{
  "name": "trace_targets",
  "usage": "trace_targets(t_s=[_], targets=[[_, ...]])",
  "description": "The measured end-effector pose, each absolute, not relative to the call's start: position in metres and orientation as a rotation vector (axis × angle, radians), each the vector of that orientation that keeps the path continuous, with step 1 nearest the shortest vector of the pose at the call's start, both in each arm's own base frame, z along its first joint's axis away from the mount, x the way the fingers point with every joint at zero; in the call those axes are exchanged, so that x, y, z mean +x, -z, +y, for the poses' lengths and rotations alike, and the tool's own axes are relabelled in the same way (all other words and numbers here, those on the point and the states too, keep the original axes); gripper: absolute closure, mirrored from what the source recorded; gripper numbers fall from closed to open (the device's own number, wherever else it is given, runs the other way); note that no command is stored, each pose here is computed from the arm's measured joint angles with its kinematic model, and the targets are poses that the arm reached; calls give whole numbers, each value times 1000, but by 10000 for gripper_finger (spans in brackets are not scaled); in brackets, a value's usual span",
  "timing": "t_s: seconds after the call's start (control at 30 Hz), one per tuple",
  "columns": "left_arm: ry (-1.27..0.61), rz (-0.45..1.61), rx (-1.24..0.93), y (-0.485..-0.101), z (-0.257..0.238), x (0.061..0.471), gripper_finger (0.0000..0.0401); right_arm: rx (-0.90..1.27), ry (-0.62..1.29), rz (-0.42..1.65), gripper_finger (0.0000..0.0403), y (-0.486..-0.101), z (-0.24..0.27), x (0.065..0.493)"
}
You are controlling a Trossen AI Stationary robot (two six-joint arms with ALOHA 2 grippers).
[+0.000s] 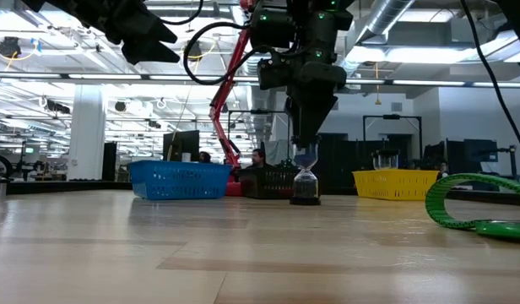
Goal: Pick & Place Office items
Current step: Put the blue hourglass into the yellow bin
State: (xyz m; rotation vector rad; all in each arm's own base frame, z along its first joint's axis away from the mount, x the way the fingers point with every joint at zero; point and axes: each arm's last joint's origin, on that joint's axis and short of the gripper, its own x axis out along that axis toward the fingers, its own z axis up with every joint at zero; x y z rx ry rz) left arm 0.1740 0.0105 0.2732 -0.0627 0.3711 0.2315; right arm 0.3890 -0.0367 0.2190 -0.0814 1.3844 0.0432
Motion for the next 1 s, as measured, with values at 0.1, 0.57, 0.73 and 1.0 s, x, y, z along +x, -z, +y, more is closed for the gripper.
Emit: trace_targets(t_s=[0.1,0.57,0.73,1.0], targets=[[-232,371,-63,-273,10,174,116,-81,-44,1385,162,-219,-37,389],[-233,371,-62,-273,10,174,116,-79,-46,1407,165,-219,-36,387],[-233,371,-62,-273,11,174,116,-79,-46,1407,162,-219,-37,387],[-236,371,-62,-273,11,174,116,-72,-49,1406,166,-219,-36,387]])
